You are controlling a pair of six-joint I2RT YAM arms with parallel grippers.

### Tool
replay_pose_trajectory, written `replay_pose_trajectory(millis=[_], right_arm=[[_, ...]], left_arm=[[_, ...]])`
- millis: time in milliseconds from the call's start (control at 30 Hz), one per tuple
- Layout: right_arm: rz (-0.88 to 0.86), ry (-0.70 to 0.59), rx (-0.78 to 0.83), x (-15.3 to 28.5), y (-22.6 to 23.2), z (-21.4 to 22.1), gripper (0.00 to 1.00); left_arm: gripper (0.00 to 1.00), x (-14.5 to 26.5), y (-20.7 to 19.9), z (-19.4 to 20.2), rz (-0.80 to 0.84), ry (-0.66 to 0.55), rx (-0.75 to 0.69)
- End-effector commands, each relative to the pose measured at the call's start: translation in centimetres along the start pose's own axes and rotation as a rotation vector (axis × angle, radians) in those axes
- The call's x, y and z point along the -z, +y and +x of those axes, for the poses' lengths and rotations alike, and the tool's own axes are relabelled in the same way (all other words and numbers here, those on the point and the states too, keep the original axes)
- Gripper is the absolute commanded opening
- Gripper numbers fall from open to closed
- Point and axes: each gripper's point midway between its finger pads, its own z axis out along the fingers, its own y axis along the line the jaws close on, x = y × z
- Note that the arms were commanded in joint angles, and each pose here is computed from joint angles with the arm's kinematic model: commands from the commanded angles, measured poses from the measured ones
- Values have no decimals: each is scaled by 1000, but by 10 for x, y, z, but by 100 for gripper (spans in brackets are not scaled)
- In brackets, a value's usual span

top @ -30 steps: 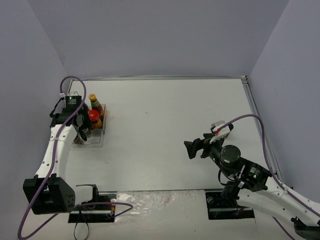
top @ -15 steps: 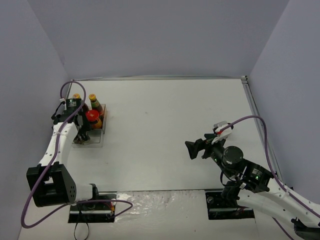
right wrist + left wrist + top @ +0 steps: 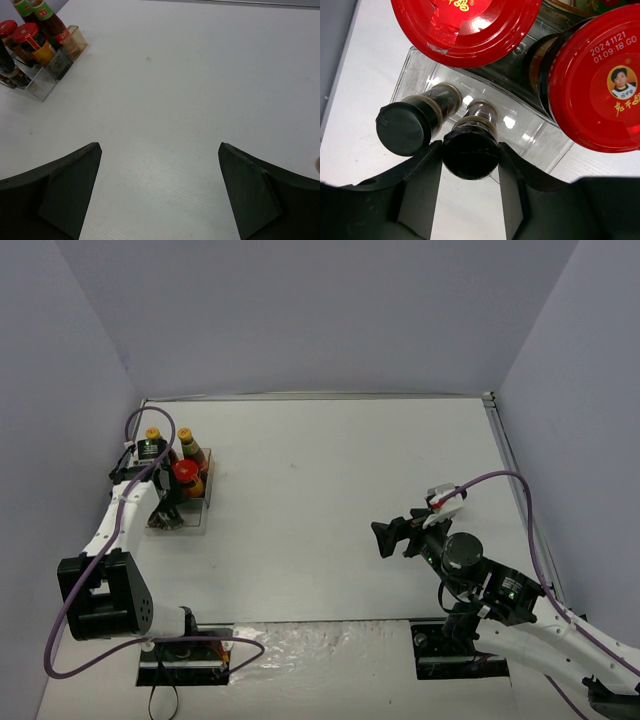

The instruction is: Organize the condiment bottles

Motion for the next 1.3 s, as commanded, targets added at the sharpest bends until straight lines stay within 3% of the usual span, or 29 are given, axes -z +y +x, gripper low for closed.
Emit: replay_pose_trajectory(millis=[0, 100, 233, 333, 567, 733, 933, 1267], right_arm=[[77, -62, -62, -5, -8, -17, 100], [149, -73, -103, -3, -18, -21, 100], [292, -63, -140, 4, -40, -24, 100], [415, -93, -173, 12, -57, -39, 100], [695, -129, -170, 30, -96, -52, 100], [849, -101, -178, 35, -131, -53, 99], [899, 33, -162, 8, -157, -41, 100], [880, 166, -319, -21, -229, -4, 100]], left_arm=[[42, 8, 2, -13, 3, -52, 43], [58, 16, 3, -13, 10, -62, 51], [88, 31, 5, -16, 25, -97, 68], [96, 44, 8, -17, 38, -121, 77], [97, 77, -4, -17, 166, -179, 81], [97, 103, -28, -13, 299, -226, 7], [97, 132, -85, 3, 501, -310, -257], [97, 147, -114, 23, 691, -362, -346]])
